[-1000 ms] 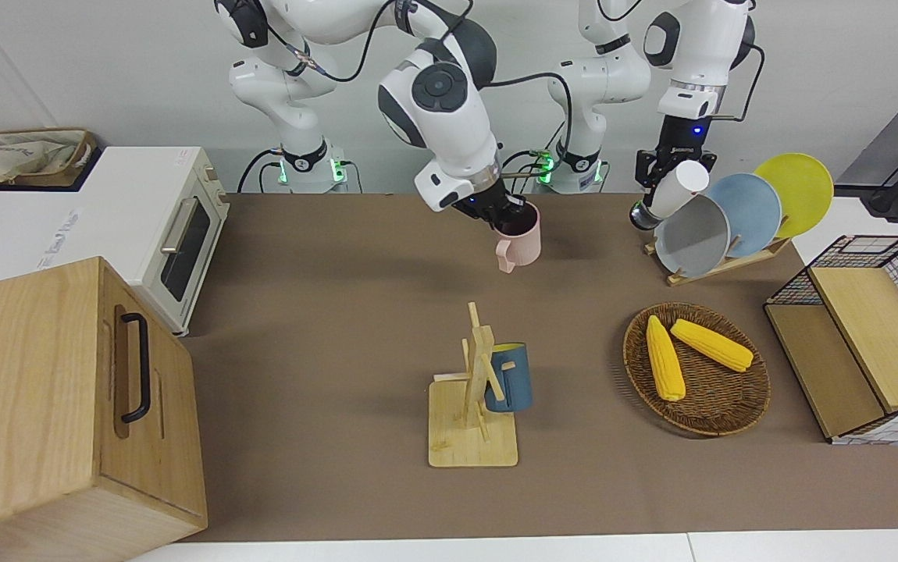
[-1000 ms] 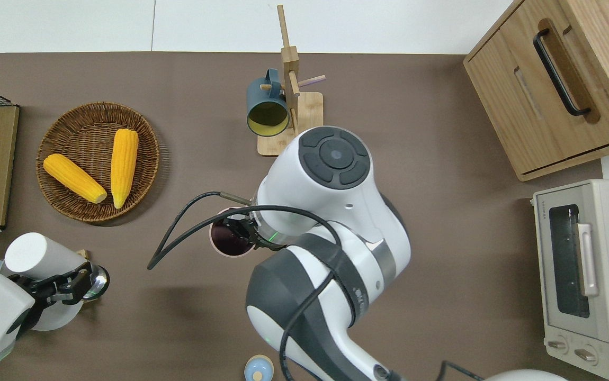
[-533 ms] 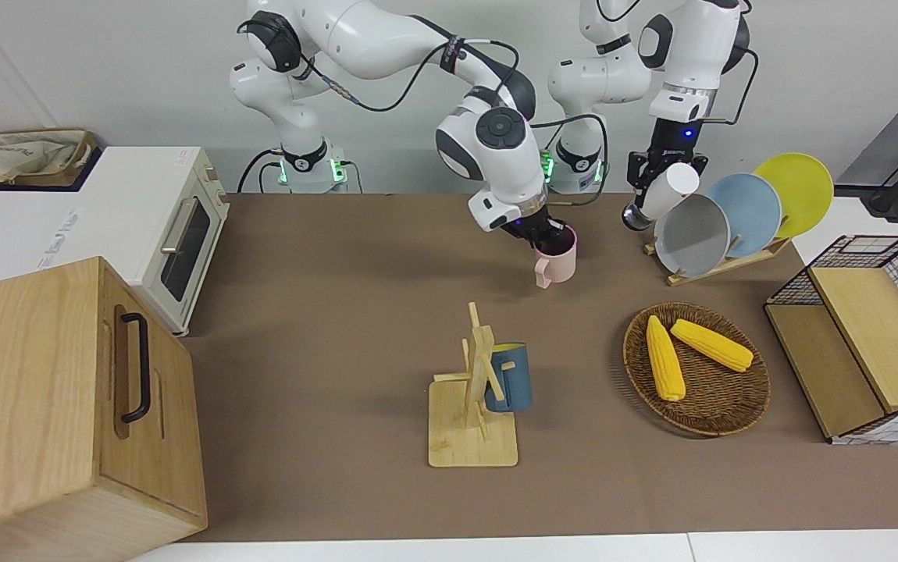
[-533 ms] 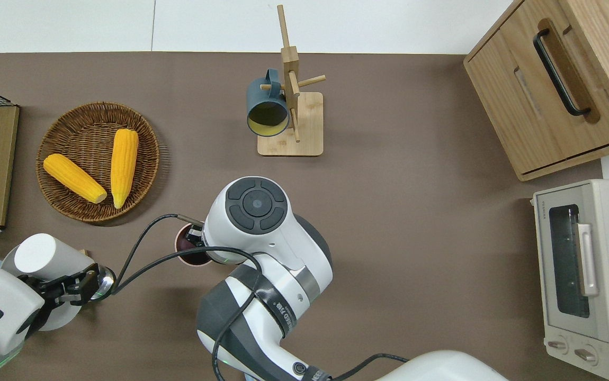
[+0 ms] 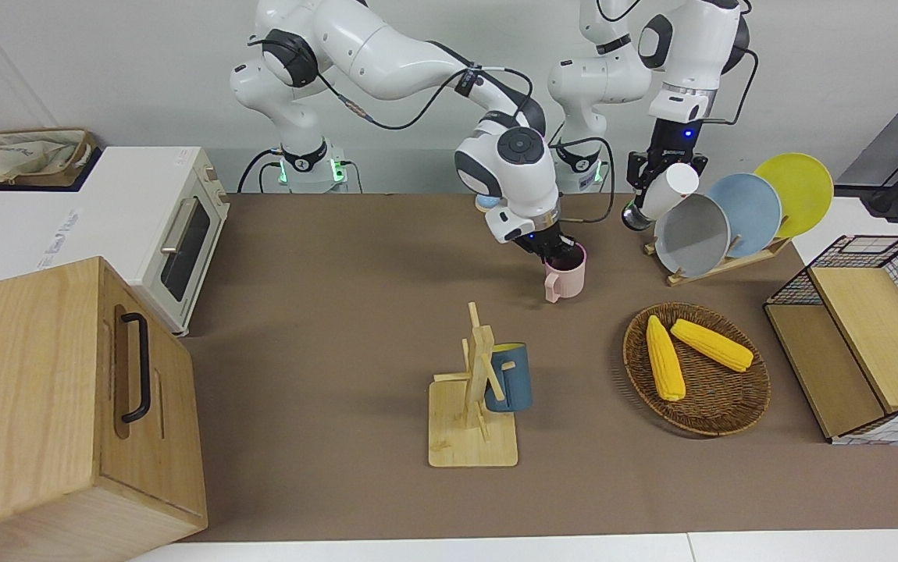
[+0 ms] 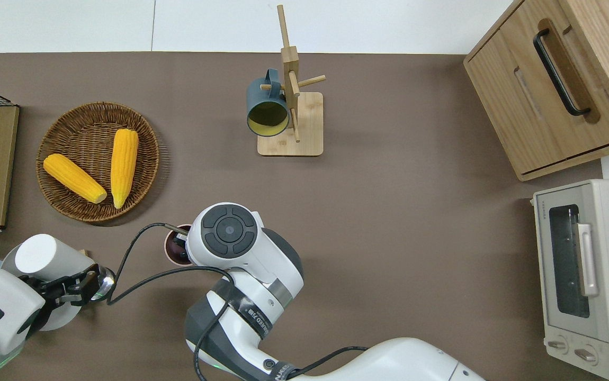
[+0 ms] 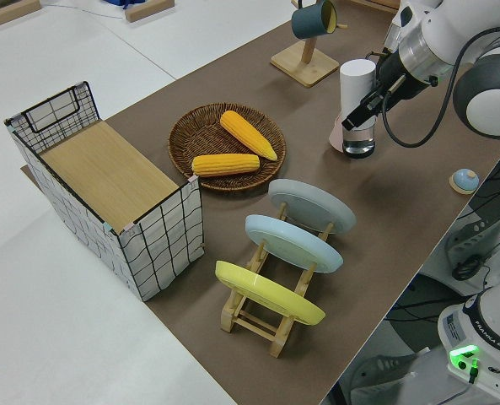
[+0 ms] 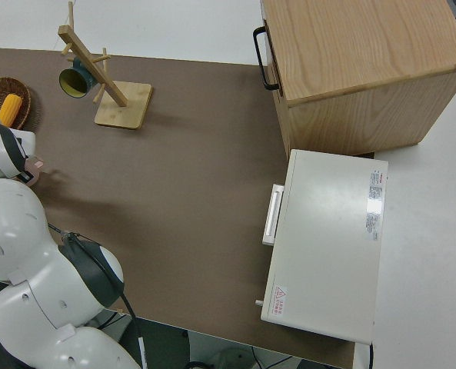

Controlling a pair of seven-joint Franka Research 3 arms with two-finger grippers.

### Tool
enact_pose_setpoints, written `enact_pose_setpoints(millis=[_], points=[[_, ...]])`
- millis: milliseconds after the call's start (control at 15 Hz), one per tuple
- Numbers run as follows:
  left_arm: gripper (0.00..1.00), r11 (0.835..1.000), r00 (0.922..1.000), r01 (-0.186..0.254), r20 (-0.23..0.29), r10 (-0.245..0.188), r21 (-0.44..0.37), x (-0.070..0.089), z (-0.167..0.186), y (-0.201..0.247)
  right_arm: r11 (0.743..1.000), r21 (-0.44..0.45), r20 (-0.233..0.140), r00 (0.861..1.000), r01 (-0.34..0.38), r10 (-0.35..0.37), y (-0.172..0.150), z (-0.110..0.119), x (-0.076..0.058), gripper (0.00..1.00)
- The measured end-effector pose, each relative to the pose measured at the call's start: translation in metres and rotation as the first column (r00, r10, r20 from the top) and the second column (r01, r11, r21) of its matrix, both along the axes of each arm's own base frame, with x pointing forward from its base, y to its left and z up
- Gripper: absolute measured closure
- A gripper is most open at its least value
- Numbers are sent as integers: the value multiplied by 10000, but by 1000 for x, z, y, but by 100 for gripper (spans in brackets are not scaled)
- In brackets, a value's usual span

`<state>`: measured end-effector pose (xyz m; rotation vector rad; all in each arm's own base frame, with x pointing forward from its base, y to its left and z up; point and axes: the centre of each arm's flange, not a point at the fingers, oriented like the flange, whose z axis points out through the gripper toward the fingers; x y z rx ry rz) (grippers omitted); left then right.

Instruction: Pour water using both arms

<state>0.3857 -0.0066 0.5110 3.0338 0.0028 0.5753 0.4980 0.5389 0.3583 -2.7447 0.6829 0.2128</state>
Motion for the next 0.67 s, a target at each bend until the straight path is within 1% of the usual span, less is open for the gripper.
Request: enact_pose_setpoints(millis=[67, 133, 200, 333, 400, 467, 667], points=[[37, 10000, 10000, 0, -3, 0, 0, 0, 0, 0, 10000, -16, 75, 10000, 27, -27, 3, -3, -1, 95], [37, 10000, 10000, 1, -24, -1, -1, 0, 0, 0, 10000, -34, 81, 10000, 28, -28, 4, -5, -2, 95], [37, 10000, 10000, 1, -35, -1, -1, 0, -1, 0, 10000, -35, 75, 10000, 34, -33, 5, -6, -2, 92], [37, 10000, 10000, 2, -50, -2, -1, 0, -1, 0, 10000, -31, 91, 9999, 57, -56, 4, -6, 0, 92], [37, 10000, 10000, 2, -54, -2, -1, 0, -1, 0, 10000, -20, 106, 9999, 74, -74, 4, -5, 1, 85], [37, 10000, 10000, 2, -57, -2, -1, 0, -1, 0, 10000, -7, 119, 9999, 82, -82, 4, -4, 1, 73], [37, 10000, 9999, 6, -115, -6, -2, -1, -2, 0, 9999, -28, 118, 9998, 146, -146, 3, -5, 3, 28]])
